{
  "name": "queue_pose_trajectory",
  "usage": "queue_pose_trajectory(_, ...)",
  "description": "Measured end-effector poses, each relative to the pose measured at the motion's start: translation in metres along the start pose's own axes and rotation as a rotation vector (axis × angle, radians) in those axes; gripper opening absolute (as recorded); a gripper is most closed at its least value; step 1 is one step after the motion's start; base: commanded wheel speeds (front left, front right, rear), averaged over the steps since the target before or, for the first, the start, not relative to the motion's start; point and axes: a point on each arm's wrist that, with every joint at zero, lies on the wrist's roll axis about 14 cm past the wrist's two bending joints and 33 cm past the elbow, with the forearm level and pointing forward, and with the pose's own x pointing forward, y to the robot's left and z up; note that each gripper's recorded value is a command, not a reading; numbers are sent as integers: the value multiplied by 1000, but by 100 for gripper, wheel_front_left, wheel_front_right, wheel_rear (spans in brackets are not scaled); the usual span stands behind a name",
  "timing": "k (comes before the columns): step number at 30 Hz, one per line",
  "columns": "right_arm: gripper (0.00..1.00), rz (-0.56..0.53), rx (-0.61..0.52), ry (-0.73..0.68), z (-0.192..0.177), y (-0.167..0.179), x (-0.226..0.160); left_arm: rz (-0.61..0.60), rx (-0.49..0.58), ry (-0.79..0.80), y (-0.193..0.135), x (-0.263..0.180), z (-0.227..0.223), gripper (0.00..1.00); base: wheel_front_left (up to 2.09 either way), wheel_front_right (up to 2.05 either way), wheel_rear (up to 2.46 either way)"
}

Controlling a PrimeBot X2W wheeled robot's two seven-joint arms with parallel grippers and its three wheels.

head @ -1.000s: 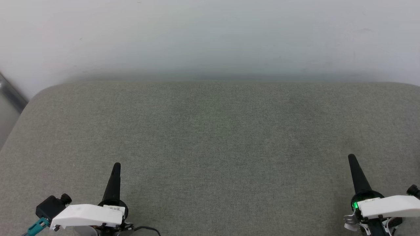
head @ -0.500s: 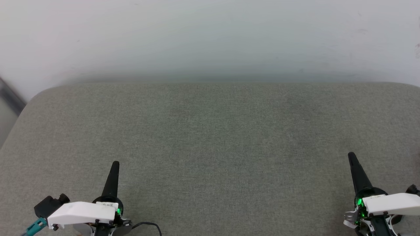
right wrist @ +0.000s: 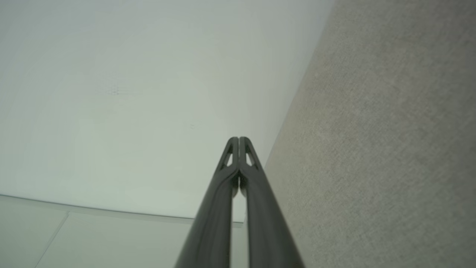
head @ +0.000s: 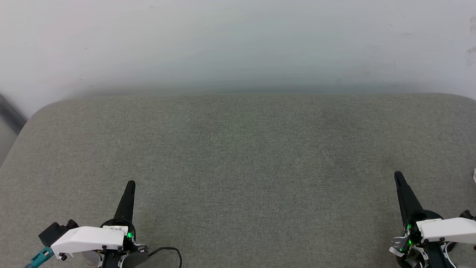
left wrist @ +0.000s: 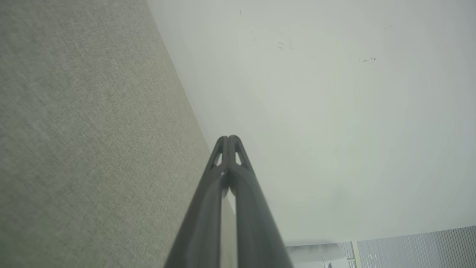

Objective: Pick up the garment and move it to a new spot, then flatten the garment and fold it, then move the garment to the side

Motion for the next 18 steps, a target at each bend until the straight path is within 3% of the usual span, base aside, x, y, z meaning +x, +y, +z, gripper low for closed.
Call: queue_pose_trajectory(18,0,11,128,-8,5,3,1,-10,-136,11,-3,5,0,0,0,0,0)
